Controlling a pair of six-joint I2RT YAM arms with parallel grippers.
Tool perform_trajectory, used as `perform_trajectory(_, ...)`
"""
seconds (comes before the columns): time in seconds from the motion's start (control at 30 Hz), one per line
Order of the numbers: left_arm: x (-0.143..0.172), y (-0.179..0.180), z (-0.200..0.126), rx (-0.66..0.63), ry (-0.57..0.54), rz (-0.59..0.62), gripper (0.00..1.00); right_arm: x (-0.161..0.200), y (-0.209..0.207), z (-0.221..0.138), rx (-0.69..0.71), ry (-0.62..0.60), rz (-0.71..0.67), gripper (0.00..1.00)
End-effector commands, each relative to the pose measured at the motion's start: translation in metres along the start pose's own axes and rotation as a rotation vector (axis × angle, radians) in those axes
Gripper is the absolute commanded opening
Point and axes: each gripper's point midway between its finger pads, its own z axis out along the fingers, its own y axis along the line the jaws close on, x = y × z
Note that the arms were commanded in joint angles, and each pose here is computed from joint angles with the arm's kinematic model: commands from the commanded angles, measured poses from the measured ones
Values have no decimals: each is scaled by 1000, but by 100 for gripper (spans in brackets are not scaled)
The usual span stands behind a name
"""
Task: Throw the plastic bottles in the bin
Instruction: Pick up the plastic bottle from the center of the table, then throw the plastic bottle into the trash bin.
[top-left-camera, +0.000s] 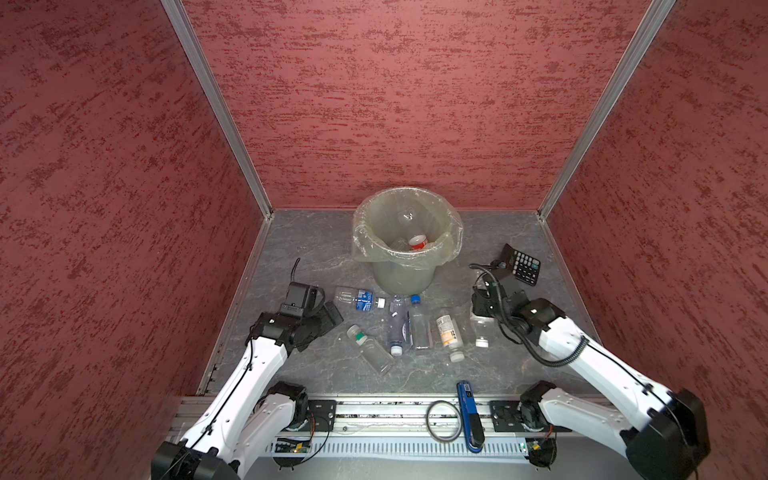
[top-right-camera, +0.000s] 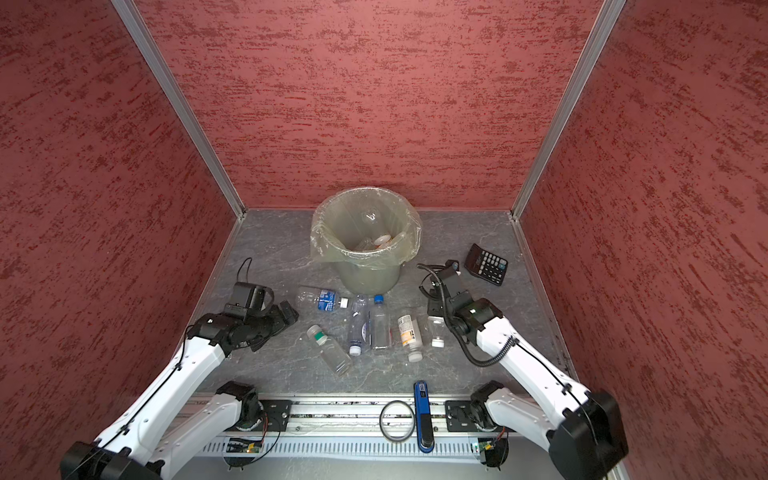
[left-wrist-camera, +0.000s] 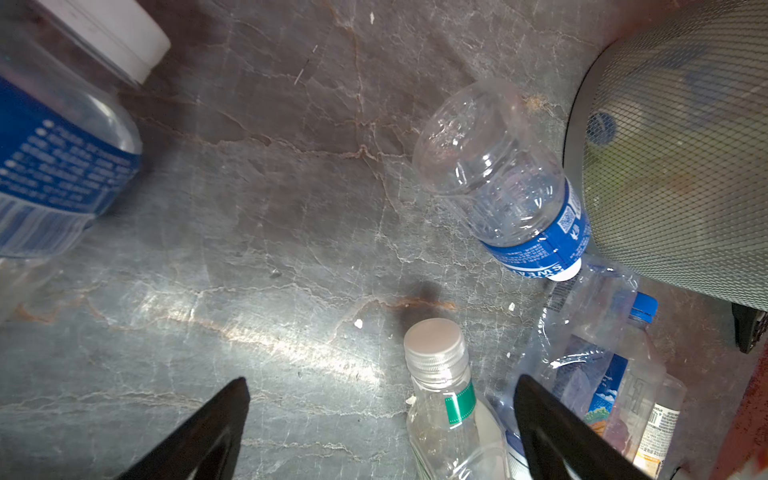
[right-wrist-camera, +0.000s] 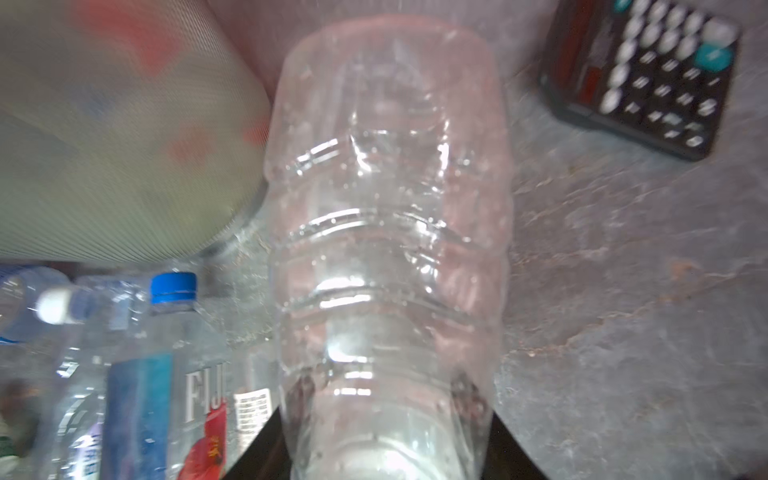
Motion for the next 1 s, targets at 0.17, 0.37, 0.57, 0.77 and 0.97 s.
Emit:
perform_trajectory(0.17,-3,-5,-4,-7,-11,15,99,-64,23,-115,-288,-342,36,54)
perform_trajectory(0.37,-1,-7,-1,-8,-6,9,99,-117,39,-211,-481,-605,17,54)
perform_trajectory(0.57,-2,-10,-4,-16,-8,27,99,-164,60,-259,-564,-708,30,54)
perform_trajectory(0.77,-1,-10,-7,-14,-11,34,100,-200,84,-265,-582,-740,18,53)
perform_trajectory(0.97,1,-10,-6,-3,-9,34,99,-260,137,-247,-622,-743,-2,55)
